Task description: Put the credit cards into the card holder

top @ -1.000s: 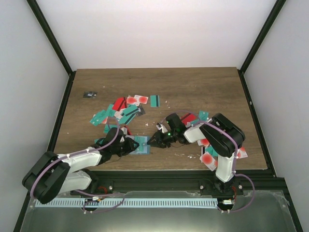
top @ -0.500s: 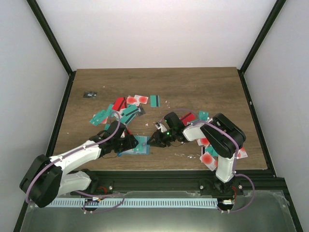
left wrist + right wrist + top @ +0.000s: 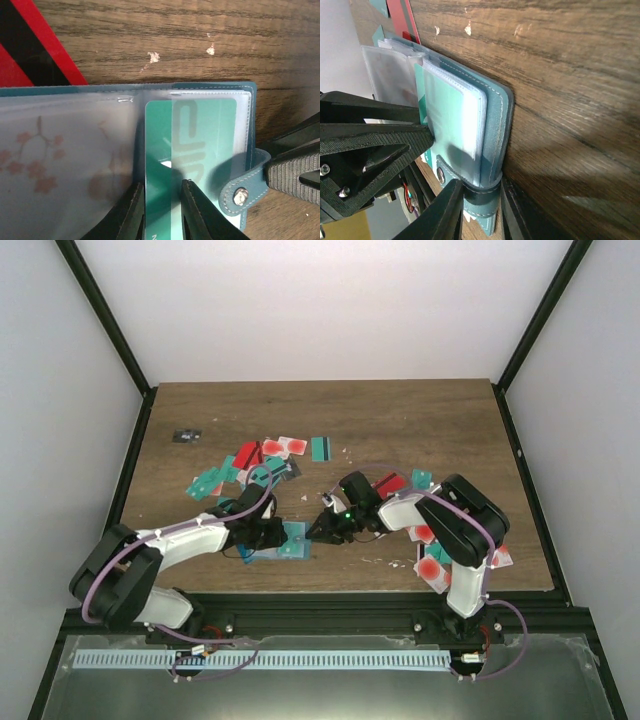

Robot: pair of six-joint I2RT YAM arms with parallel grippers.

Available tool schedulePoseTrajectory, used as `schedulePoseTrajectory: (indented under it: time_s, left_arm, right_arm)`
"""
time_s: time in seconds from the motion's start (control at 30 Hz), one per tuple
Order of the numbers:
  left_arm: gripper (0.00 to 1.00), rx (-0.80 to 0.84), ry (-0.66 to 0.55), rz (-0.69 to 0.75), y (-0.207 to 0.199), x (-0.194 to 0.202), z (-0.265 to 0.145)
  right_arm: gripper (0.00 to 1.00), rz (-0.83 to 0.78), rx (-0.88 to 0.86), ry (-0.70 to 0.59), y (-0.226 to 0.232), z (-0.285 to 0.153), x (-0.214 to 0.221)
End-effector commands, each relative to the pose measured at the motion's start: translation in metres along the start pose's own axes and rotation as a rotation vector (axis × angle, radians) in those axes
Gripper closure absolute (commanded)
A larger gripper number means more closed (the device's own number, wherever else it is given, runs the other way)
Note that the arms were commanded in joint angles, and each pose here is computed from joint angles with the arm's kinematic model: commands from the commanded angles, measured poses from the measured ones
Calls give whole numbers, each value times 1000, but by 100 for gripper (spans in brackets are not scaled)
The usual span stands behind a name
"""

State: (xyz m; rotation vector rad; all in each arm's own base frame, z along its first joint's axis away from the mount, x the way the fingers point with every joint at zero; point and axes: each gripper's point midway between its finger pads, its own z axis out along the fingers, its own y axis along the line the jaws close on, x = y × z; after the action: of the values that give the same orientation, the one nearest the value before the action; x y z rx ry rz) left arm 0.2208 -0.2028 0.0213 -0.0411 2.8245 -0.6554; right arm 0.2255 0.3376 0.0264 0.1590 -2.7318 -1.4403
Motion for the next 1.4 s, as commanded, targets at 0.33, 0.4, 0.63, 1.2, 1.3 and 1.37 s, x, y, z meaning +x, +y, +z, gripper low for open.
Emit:
schedulePoseTrajectory:
  time_s: [0.33,0.4,0.63,1.2,1.3,1.37]
  left_arm:
    - [81,81,59,27,-34,3,7]
    - [80,100,68,12,-43,2,8]
    - [78,124,107,7,-58,7,11]
    - [45,33,147,79,-59,5,-36]
    - [40,15,134,83,-57,4,-51]
    - [37,9,128,75,-53,4,-58]
  right_arm:
    - [76,20,51,-15,-8,2,-5]
    - [76,17,52,-17,-6,2,-6]
    - [76,3,67,-25,-4,-1,-8]
    - [52,-361,236,-36,29,-43,-35]
    - [46,-385,268,-33,32,-52,-32]
    - [41,-406,304,-35,34,-57,-28]
